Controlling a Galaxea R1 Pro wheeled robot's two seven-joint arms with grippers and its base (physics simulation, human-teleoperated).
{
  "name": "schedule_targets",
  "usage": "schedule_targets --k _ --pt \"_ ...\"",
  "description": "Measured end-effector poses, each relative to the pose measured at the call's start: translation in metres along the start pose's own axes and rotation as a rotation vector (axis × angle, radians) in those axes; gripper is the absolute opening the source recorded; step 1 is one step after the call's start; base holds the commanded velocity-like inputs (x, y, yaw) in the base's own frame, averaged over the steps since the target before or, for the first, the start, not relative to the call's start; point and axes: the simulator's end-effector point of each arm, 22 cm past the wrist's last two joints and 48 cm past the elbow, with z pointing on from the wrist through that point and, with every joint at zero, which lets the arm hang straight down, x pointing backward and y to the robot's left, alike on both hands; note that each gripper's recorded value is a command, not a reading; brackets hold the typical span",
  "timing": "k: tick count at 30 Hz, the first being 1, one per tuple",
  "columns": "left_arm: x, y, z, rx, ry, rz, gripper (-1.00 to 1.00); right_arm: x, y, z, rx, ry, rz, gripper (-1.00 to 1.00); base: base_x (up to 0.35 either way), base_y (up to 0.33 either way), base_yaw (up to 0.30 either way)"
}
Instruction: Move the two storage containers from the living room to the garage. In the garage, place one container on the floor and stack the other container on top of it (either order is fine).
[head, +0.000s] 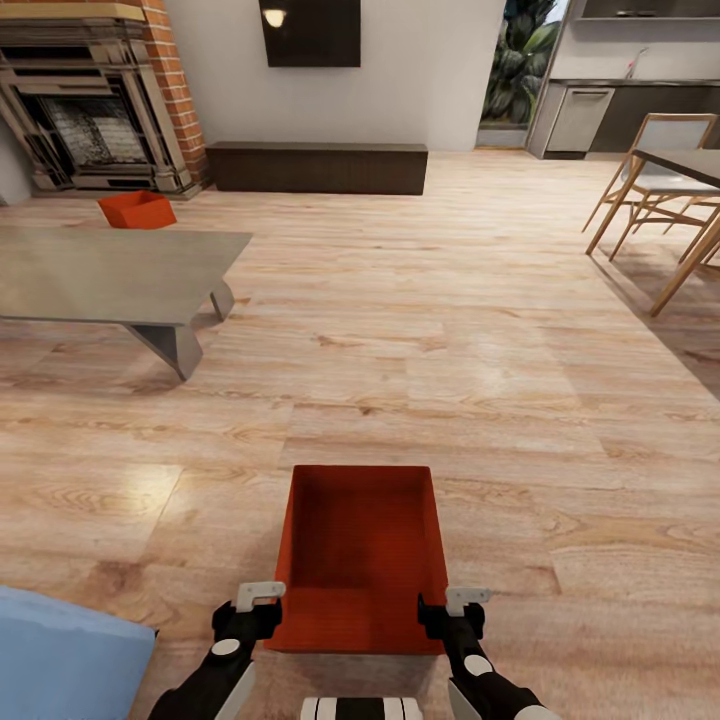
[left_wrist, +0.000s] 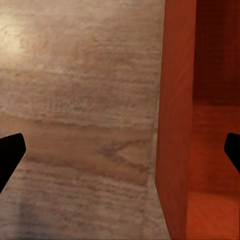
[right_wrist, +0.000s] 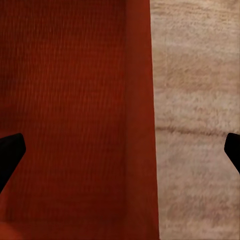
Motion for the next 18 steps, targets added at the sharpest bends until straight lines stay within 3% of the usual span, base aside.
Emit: schedule_targets --k 18 --pt "-0.0095 -0.0053 -0.0012 0.001 -0.019 -0.007 1.0 -0.0004 0.0009 0.0 -0.003 -0.002 -0.006 1.0 0.0 0.0 0.0"
